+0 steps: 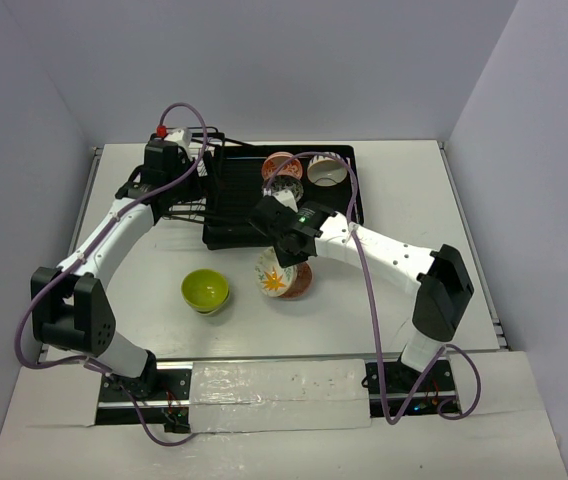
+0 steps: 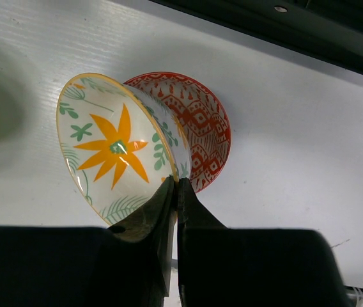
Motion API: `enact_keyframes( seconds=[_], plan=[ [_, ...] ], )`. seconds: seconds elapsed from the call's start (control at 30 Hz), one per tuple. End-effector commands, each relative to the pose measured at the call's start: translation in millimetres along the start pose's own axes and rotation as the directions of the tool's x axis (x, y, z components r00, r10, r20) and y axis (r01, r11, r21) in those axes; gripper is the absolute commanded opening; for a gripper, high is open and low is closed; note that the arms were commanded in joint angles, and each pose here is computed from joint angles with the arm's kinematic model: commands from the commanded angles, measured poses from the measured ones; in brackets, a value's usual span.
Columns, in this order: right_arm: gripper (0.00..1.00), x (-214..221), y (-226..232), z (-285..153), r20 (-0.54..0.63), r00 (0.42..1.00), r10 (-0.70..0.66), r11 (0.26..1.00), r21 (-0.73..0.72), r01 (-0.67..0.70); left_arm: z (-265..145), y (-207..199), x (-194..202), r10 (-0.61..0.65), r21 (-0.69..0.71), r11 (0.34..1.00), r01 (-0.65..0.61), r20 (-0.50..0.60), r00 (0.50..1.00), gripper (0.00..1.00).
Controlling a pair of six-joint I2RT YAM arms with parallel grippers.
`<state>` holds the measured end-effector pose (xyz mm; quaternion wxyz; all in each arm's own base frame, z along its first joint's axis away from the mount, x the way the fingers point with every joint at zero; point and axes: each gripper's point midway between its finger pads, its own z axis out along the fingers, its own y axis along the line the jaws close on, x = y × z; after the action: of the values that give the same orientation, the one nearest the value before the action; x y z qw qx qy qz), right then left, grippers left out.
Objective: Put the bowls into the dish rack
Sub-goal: Insert the bowl into the dish rack.
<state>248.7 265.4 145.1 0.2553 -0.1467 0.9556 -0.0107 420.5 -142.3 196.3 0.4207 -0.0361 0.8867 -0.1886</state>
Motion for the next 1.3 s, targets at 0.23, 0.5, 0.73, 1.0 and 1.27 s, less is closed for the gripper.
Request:
enact_keyframes(
  seconds=[0.23, 0.5, 0.73, 1.0, 1.27],
  plan=[
    [0.0, -23.2, -0.8, -12.6, 0.093, 0.995, 0.027, 0.999, -0.047, -0.022, 2.4, -3.5, 7.7, -0.002, 0.002, 1.0, 0.002, -0.04, 0.999, 0.99],
    [0.0, -39.8, -18.5, -16.9, 0.138, 0.99, 0.035, 0.999, -0.026, -0.031, -0.7, -1.7, 6.8, -0.003, -0.008, 1.0, 0.002, -0.027, 1.0, 0.99],
    [0.0, -48.5, -32.7, -22.0, 0.164, 0.985, 0.049, 0.999, -0.014, -0.047, -3.6, -0.4, 5.1, 0.004, -0.015, 1.0, -0.005, -0.016, 1.0, 0.99],
    [0.0, -77.6, -48.0, -52.5, 0.318, 0.946, 0.061, 0.998, -0.029, -0.054, -4.1, -0.6, 4.7, 0.006, -0.014, 1.0, -0.006, -0.015, 1.0, 0.99],
    [0.0, -117.0, -85.0, -75.6, 0.483, 0.876, 0.006, 0.998, 0.058, -0.039, -10.2, -2.1, -3.9, 0.016, -0.018, 1.0, -0.016, 0.008, 1.0, 0.99]
  ],
)
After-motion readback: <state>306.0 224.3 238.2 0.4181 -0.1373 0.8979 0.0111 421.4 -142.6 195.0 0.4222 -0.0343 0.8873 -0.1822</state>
